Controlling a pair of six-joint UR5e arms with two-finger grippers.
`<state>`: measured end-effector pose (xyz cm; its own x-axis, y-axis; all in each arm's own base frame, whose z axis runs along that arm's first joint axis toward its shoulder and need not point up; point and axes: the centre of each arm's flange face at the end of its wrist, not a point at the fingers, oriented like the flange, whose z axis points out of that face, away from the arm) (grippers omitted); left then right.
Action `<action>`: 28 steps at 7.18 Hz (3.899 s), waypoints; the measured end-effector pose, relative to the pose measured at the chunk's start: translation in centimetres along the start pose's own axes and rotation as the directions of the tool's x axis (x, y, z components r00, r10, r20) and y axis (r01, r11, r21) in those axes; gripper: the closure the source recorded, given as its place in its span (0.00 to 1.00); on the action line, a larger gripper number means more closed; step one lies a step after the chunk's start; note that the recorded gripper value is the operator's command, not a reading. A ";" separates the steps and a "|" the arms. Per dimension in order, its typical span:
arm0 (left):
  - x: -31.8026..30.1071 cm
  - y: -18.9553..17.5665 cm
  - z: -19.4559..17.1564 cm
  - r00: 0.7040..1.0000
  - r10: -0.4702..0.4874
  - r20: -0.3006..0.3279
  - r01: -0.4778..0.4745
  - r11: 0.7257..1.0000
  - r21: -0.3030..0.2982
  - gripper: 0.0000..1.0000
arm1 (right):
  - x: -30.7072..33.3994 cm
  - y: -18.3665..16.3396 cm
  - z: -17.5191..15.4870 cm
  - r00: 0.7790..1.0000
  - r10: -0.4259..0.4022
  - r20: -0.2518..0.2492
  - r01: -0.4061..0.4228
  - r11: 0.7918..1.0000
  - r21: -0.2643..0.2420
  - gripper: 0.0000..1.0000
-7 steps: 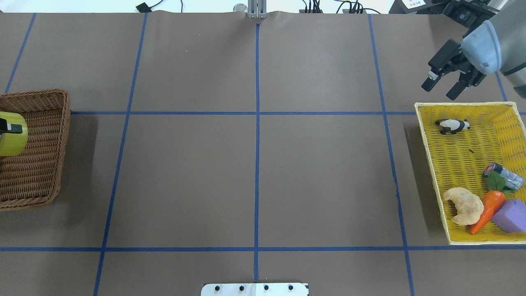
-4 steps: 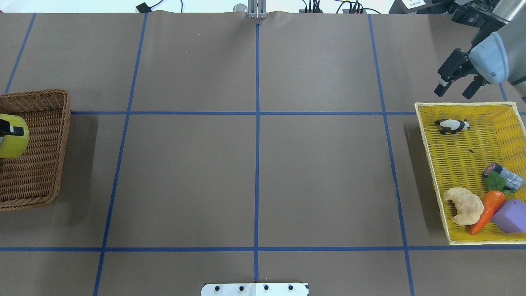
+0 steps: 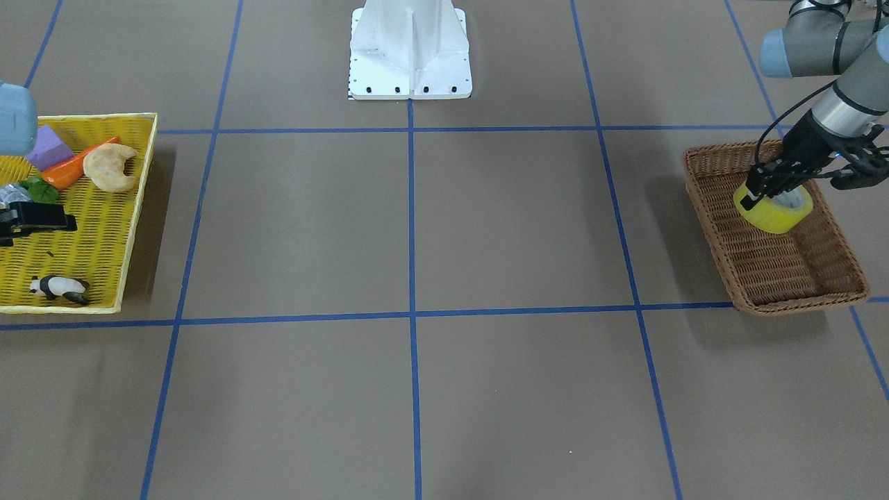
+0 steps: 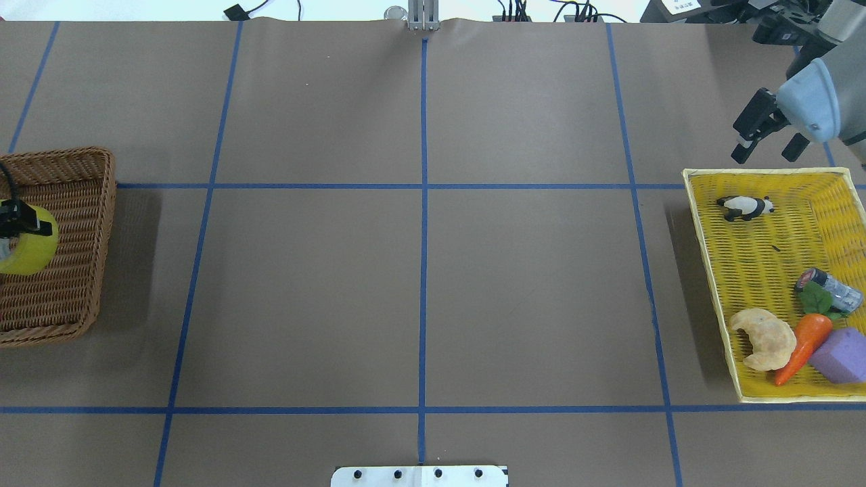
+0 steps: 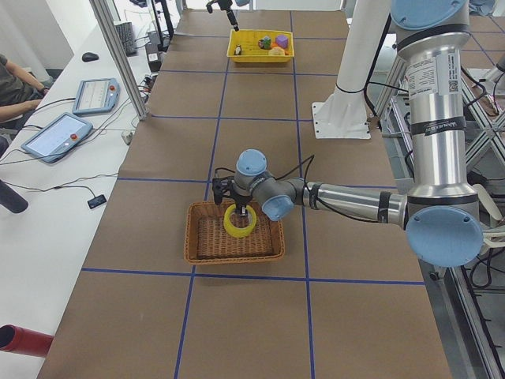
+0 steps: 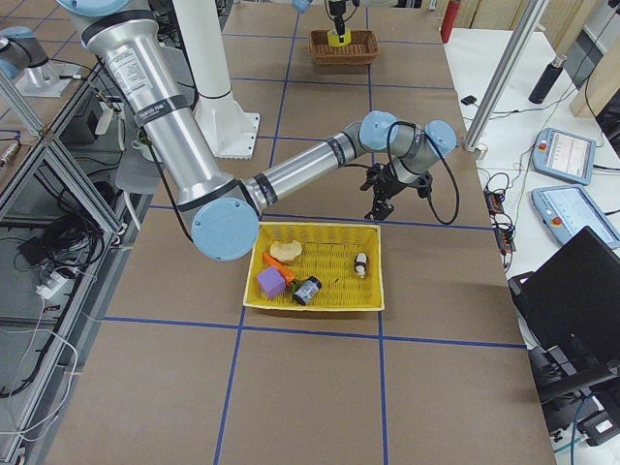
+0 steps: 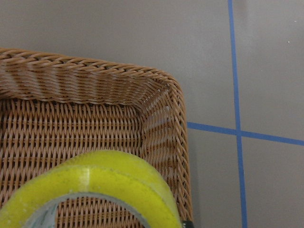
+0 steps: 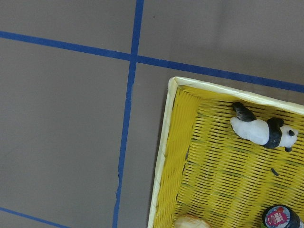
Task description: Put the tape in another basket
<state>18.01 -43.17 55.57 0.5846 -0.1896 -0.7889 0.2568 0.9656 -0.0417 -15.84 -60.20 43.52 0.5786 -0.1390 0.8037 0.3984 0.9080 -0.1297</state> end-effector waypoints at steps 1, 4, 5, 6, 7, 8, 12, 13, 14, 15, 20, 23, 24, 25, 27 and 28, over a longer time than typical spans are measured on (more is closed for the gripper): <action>0.5 0.0 1.0 0.998 0.034 0.053 -0.033 0.999 -0.022 1.00 | 0.3 0.0 0.2 1.000 -0.001 -0.002 0.001 1.000 0.002 0.01; 0.6 -1.1 3.2 0.987 0.080 0.137 -0.070 0.995 -0.078 1.00 | 1.1 -0.5 0.9 1.000 -0.007 -0.002 0.007 1.000 0.008 0.01; 0.6 -1.7 4.2 0.986 0.081 0.147 -0.069 0.994 -0.087 1.00 | 1.4 -0.8 1.1 1.000 -0.011 -0.003 0.011 1.000 0.011 0.01; 0.5 -2.1 4.8 0.985 0.081 0.152 -0.068 0.993 -0.094 0.62 | 1.5 -0.9 1.2 1.000 -0.013 -0.003 0.013 1.000 0.013 0.01; 0.4 -2.2 5.1 0.985 0.083 0.153 -0.068 0.993 -0.099 0.31 | 1.5 -1.0 1.2 1.000 -0.013 -0.004 0.013 1.000 0.014 0.01; 0.3 -2.3 5.3 0.984 0.083 0.155 -0.067 0.993 -0.101 0.06 | 1.4 -1.1 1.1 1.000 -0.010 -0.003 0.010 1.000 0.016 0.00; 3.1 -2.0 2.8 0.989 0.107 0.097 -0.099 0.991 -0.089 0.03 | 1.6 0.9 1.3 1.000 -0.030 -0.008 0.030 0.999 0.038 0.00; 5.3 -1.8 0.8 0.990 0.117 0.074 -0.111 0.991 -0.081 0.02 | 2.1 2.6 1.7 0.999 -0.051 -0.015 0.051 0.997 0.057 0.00; 8.0 -1.7 -1.4 0.991 0.123 0.057 -0.119 0.990 -0.070 0.02 | 2.4 4.0 2.0 0.998 -0.059 -0.031 0.061 0.995 0.073 0.00; 10.3 -1.9 -3.5 0.991 0.123 0.043 -0.121 0.991 -0.054 0.02 | 2.5 5.6 2.0 0.997 -0.061 -0.054 0.065 0.994 0.088 0.00; 14.4 -3.6 -11.1 0.928 0.346 0.137 -0.323 0.932 -0.166 0.02 | 7.9 11.9 3.2 0.984 -0.082 -0.159 0.110 0.978 0.179 0.00; 8.2 -8.6 -12.7 0.898 0.420 0.130 -0.390 0.898 -0.203 0.02 | 14.2 16.1 3.2 0.985 -0.049 -0.164 0.092 0.960 0.266 0.00; 4.9 -10.4 -12.7 0.905 0.414 0.092 -0.387 0.895 -0.223 0.02 | 15.3 17.1 3.3 0.985 -0.045 -0.165 0.091 0.954 0.285 0.00; 2.0 -11.8 -12.8 0.912 0.404 0.071 -0.379 0.896 -0.232 0.02 | 15.9 17.8 3.3 0.986 -0.041 -0.163 0.089 0.951 0.297 0.00; -0.6 -12.8 -12.7 0.920 0.385 0.067 -0.360 0.902 -0.240 0.02 | 16.6 18.5 3.0 0.986 -0.042 -0.164 0.093 0.944 0.316 0.00; -0.9 -12.9 -12.7 0.922 0.382 0.067 -0.357 0.903 -0.239 0.02 | 16.8 18.6 3.0 0.985 -0.044 -0.166 0.096 0.943 0.320 0.00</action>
<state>4.36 -53.16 49.01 0.6884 0.1825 -0.7020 -0.1613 0.9821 0.0972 -0.88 -44.49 56.40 0.6707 -0.2423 0.7010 0.2033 0.9690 0.1405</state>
